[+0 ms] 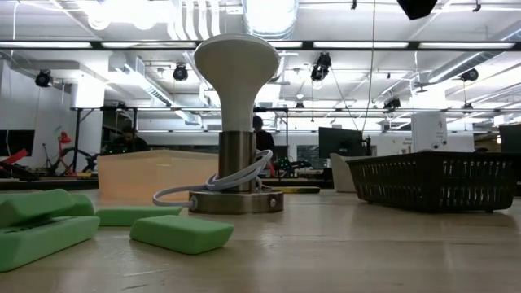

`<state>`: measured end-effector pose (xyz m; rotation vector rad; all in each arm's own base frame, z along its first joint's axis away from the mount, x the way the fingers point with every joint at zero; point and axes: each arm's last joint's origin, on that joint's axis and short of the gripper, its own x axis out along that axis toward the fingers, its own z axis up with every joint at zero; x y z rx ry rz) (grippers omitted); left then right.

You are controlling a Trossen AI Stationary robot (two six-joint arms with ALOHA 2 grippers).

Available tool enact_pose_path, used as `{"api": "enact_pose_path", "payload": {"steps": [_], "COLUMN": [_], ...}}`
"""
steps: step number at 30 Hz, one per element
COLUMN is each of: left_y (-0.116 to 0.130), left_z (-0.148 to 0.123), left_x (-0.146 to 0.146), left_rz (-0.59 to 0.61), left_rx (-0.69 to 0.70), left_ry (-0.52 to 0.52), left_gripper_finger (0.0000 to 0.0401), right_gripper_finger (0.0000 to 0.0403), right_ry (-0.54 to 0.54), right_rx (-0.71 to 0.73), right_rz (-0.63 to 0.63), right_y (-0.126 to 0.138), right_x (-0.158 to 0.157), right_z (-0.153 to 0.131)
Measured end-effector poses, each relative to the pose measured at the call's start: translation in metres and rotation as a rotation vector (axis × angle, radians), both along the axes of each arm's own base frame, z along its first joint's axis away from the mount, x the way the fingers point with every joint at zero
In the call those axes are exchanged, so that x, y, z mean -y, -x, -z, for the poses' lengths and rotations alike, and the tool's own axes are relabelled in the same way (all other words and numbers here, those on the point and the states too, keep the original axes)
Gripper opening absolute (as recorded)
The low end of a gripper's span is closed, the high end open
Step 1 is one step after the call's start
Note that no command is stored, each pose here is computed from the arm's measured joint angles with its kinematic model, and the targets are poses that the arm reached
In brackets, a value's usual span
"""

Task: Pick & Place School Supplies
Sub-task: Put the green eraser into the black bin

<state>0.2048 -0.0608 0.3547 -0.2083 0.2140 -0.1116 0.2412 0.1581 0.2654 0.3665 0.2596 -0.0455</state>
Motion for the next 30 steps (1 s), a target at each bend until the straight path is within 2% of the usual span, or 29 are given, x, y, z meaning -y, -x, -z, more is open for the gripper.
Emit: {"api": "enact_pose_path", "payload": {"steps": [4, 11, 19, 25, 30], "left_y": [-0.001, -0.001, -0.001, -0.001, -0.001], "left_z": [0.001, 0.001, 0.002, 0.002, 0.003], "left_x": [0.000, 0.000, 0.000, 0.000, 0.000], "left_rz": [0.000, -0.001, -0.001, -0.001, -0.001], "left_rx": [-0.008, -0.011, -0.016, -0.017, -0.023], "left_ry": [0.000, 0.000, -0.002, -0.002, -0.004], "left_gripper_finger": [0.0170, 0.0170, 0.0170, 0.0170, 0.0170], "right_gripper_finger": [0.0183, 0.0183, 0.0183, 0.0182, 0.0172], "right_ry": [0.014, 0.138, 0.145, 0.077, -0.054], "right_rx": [-0.018, -0.070, -0.063, -0.077, -0.158], "right_rz": [-0.002, -0.017, -0.005, 0.045, 0.120], "right_y": [-0.016, -0.053, -0.100, -0.109, -0.105], "right_x": [-0.012, -0.040, -0.073, -0.078, -0.075], "right_z": [0.013, 0.031, 0.038, 0.041, 0.049]}}
